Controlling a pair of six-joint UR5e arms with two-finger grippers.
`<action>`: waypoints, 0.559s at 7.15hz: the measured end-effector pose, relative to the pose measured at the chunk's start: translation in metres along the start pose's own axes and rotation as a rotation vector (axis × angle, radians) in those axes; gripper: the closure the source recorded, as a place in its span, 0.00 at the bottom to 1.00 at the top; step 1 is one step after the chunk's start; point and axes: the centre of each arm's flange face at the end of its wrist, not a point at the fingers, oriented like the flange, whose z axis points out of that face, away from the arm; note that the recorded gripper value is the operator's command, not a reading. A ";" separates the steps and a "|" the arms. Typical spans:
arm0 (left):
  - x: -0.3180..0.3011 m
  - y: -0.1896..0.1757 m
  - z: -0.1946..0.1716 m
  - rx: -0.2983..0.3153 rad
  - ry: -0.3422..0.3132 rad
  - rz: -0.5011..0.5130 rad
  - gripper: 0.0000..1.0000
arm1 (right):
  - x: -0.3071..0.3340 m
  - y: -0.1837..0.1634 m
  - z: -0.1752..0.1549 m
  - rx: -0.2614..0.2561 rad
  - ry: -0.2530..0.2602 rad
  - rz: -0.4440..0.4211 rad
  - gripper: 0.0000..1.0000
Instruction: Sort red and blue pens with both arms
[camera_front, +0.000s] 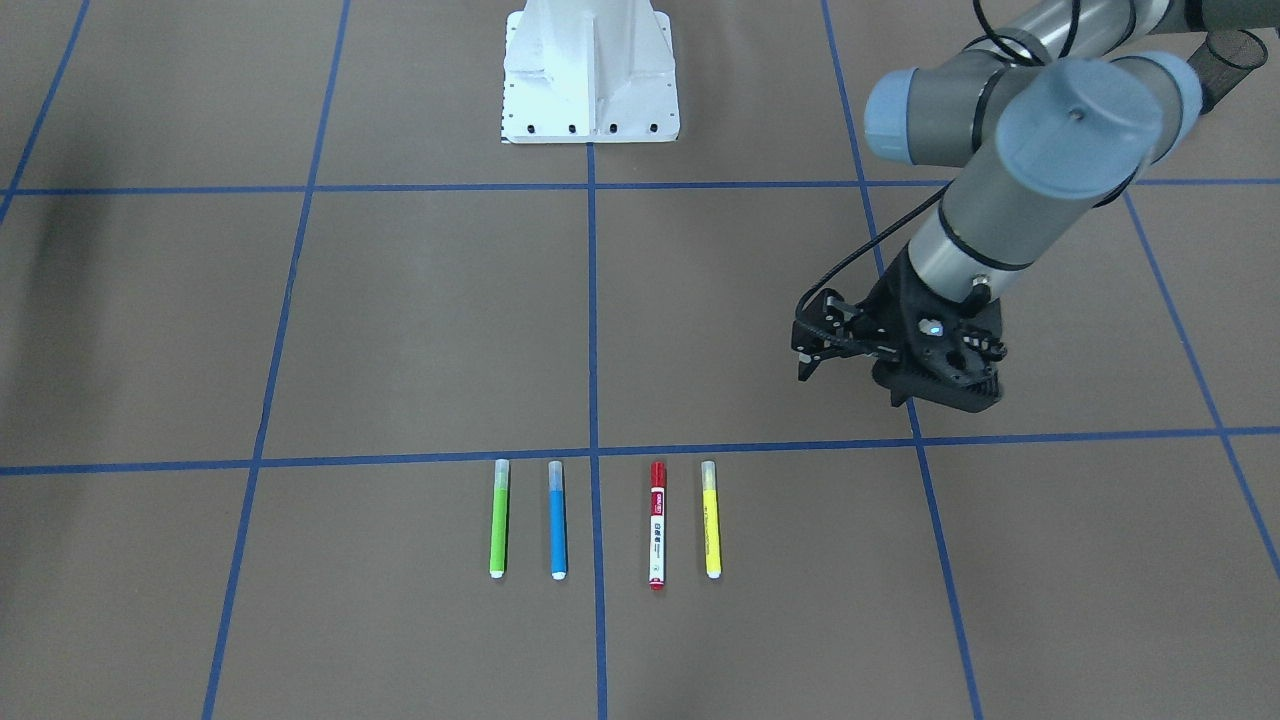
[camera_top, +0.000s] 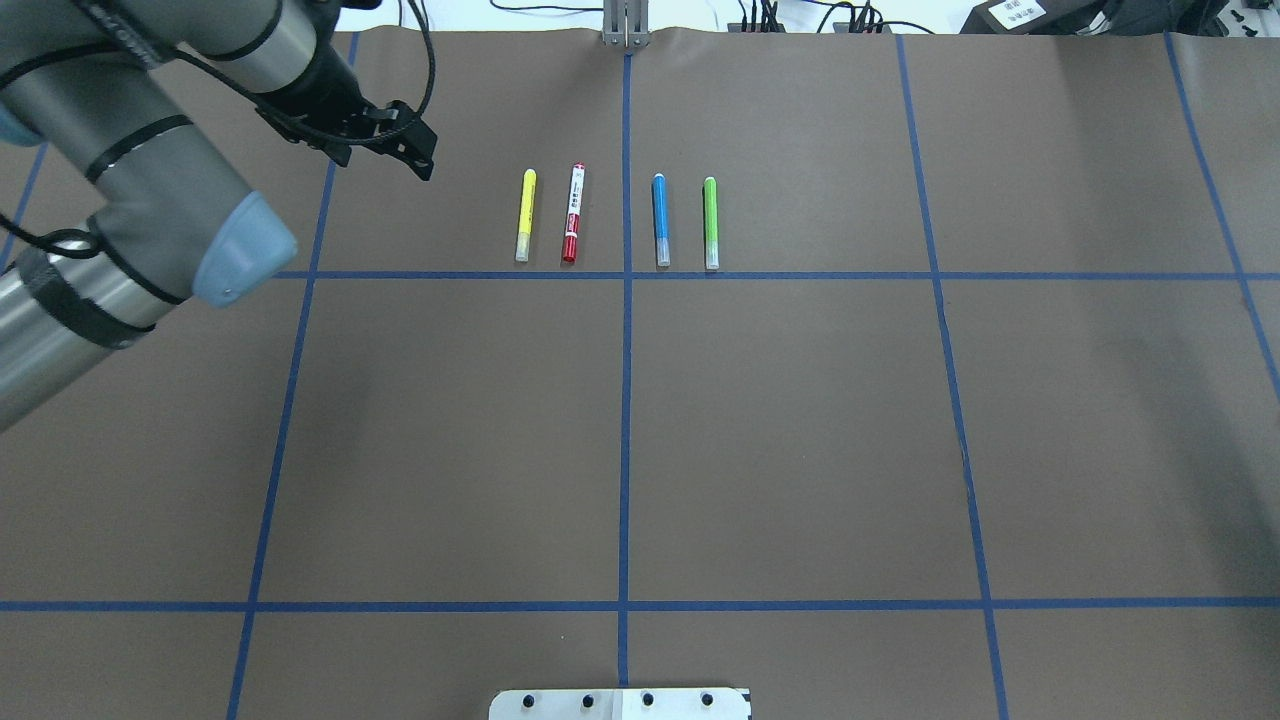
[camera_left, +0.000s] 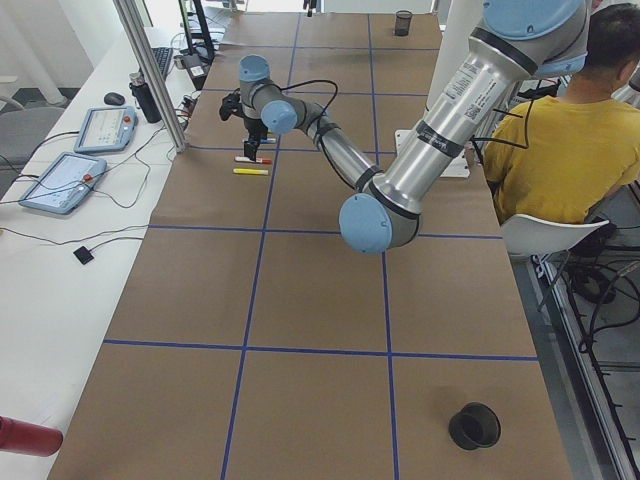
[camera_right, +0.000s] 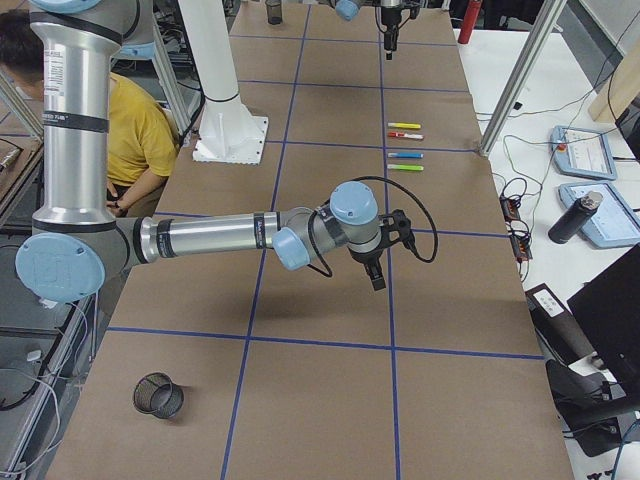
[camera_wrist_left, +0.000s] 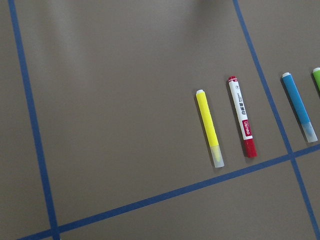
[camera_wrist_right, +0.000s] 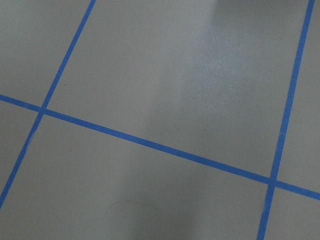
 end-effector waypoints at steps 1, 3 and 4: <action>0.027 -0.022 0.022 -0.034 -0.010 -0.010 0.00 | 0.001 0.001 0.001 -0.003 0.001 0.002 0.00; 0.074 -0.046 0.062 -0.087 -0.031 -0.052 0.01 | 0.004 0.003 0.006 -0.012 0.002 0.006 0.00; 0.097 -0.051 0.083 -0.096 -0.060 -0.085 0.03 | 0.005 0.004 0.007 -0.015 0.002 0.008 0.00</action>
